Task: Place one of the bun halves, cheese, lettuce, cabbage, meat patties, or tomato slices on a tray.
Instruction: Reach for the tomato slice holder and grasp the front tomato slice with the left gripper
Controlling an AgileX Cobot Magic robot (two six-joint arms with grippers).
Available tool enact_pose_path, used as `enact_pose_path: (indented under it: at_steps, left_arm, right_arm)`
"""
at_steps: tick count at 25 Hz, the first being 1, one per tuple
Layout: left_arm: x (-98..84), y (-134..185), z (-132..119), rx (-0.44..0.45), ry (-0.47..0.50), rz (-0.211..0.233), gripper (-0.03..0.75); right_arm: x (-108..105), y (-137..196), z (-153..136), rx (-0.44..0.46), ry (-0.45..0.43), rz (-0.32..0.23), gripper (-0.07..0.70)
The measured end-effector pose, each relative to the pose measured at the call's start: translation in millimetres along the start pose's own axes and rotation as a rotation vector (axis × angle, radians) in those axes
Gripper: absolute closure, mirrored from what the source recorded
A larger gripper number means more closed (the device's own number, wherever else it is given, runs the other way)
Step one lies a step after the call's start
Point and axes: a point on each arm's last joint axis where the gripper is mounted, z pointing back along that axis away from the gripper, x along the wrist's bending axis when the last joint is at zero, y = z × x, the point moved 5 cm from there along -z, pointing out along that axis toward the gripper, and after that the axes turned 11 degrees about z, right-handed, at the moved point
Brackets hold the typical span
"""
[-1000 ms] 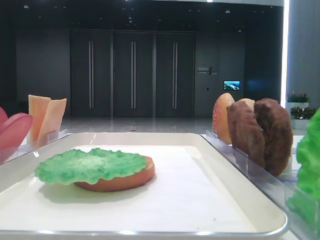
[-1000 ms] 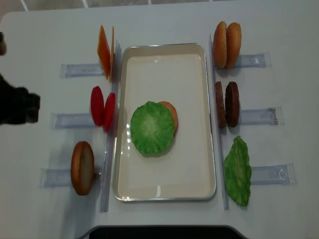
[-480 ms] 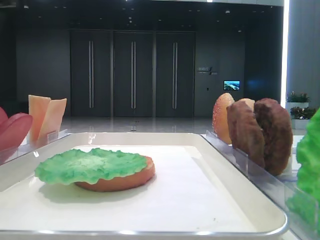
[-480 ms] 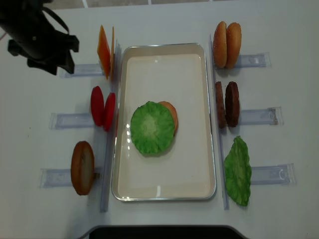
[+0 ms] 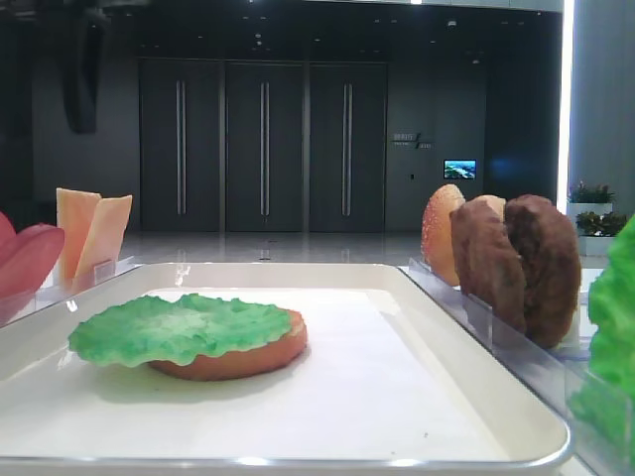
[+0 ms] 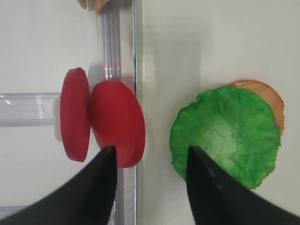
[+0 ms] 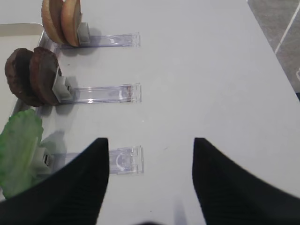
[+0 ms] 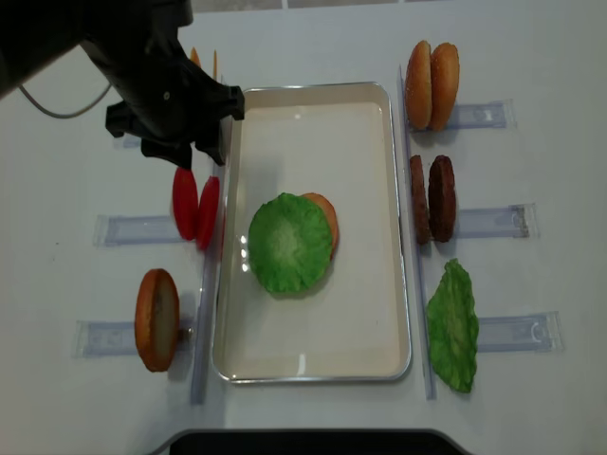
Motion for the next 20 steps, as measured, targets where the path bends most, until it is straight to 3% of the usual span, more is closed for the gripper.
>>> enact_pose_path:
  at_steps: [9, 13, 14, 18, 20]
  left_arm:
    - [-0.3, 2.8, -48.7, 0.1, -0.08, 0.002, 0.342]
    - [3.5, 7.6, -73.0, 0.163, -0.135, -0.024, 0.354]
    - [5.0, 8.6, -77.3, 0.175, -0.15, -0.03, 0.382]
    - [9.2, 8.1, -76.0, 0.182, -0.182, -0.063, 0.624]
    - [9.4, 6.0, -71.0, 0.171, -0.184, -0.069, 0.655]
  right_arm:
    - [0.0, 0.0, 0.0, 0.0, 0.0, 0.0, 0.251]
    - [0.0, 0.0, 0.0, 0.0, 0.0, 0.0, 0.251]
    - [0.0, 0.0, 0.0, 0.0, 0.0, 0.0, 0.251]
    - [0.0, 0.0, 0.0, 0.0, 0.0, 0.0, 0.251]
    - [0.0, 0.0, 0.0, 0.0, 0.0, 0.0, 0.251]
